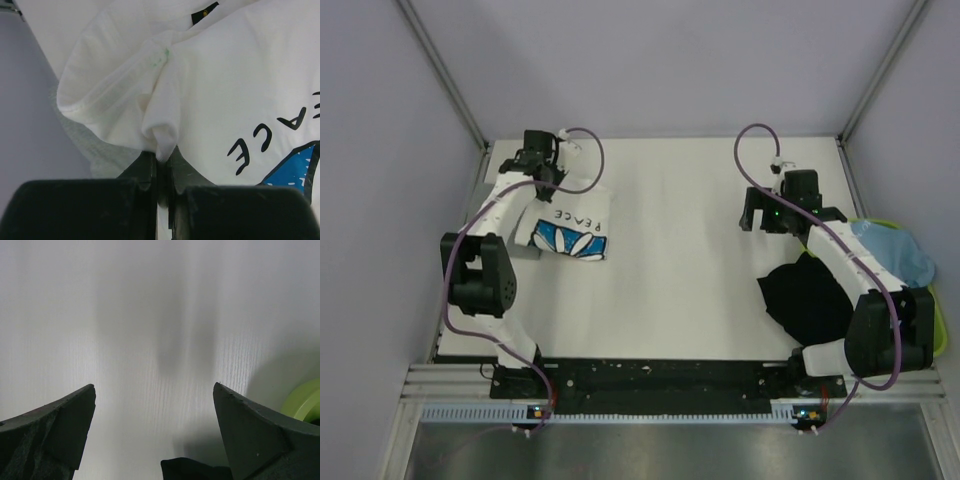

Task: Fold and stack the t-shirts
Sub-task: Put the neatly folded tshirt into the corner of the board with the left arm

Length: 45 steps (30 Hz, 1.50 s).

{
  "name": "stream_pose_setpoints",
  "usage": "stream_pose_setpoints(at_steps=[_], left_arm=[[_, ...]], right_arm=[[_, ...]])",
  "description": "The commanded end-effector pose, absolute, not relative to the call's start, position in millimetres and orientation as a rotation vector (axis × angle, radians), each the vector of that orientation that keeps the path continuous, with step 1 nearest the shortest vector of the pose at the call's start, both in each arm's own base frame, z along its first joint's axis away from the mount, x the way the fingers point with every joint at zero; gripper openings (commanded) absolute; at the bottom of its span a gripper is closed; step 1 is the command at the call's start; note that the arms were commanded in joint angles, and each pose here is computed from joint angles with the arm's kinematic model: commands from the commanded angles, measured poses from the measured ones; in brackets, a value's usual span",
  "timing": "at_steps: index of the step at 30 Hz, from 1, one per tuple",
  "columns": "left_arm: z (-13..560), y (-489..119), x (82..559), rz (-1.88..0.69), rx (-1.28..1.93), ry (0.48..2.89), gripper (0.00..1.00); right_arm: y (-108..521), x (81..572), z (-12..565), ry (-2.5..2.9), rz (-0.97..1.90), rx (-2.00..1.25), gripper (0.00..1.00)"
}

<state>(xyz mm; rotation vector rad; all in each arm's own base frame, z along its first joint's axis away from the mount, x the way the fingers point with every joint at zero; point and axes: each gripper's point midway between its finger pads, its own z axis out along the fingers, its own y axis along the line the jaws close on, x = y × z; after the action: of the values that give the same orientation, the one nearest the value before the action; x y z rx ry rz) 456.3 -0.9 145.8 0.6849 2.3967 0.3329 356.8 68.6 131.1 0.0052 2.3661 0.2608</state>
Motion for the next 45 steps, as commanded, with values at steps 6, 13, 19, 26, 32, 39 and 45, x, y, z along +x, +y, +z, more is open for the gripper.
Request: stream_pose_setpoints(at_steps=[6, 13, 19, 26, 32, 39, 45], left_arm=[[234, 59, 442, 0.661, 0.668, 2.232, 0.00], [258, 87, 436, 0.728, 0.610, 2.221, 0.00], [281, 102, 428, 0.790, 0.581, 2.184, 0.00], [302, 120, 428, 0.823, 0.519, 2.147, 0.00], [272, 130, 441, 0.781, 0.531, 2.198, 0.00], [250, 170, 470, 0.882, 0.452, 2.222, 0.00], [231, 190, 490, 0.983, 0.449, 2.233, 0.05]], right_arm=[[63, 360, 142, 2.327, 0.231, -0.015, 0.99], [62, 361, 142, 2.327, 0.221, -0.016, 0.99], [61, 361, 142, 2.326, 0.215, -0.020, 0.99], [59, 360, 142, 2.324, 0.202, -0.016, 0.99], [59, 361, 144, 2.323, 0.204, -0.023, 0.99], [59, 360, 144, 2.321, 0.203, -0.030, 0.99], [59, 360, 145, 2.319, 0.201, -0.035, 0.99]])
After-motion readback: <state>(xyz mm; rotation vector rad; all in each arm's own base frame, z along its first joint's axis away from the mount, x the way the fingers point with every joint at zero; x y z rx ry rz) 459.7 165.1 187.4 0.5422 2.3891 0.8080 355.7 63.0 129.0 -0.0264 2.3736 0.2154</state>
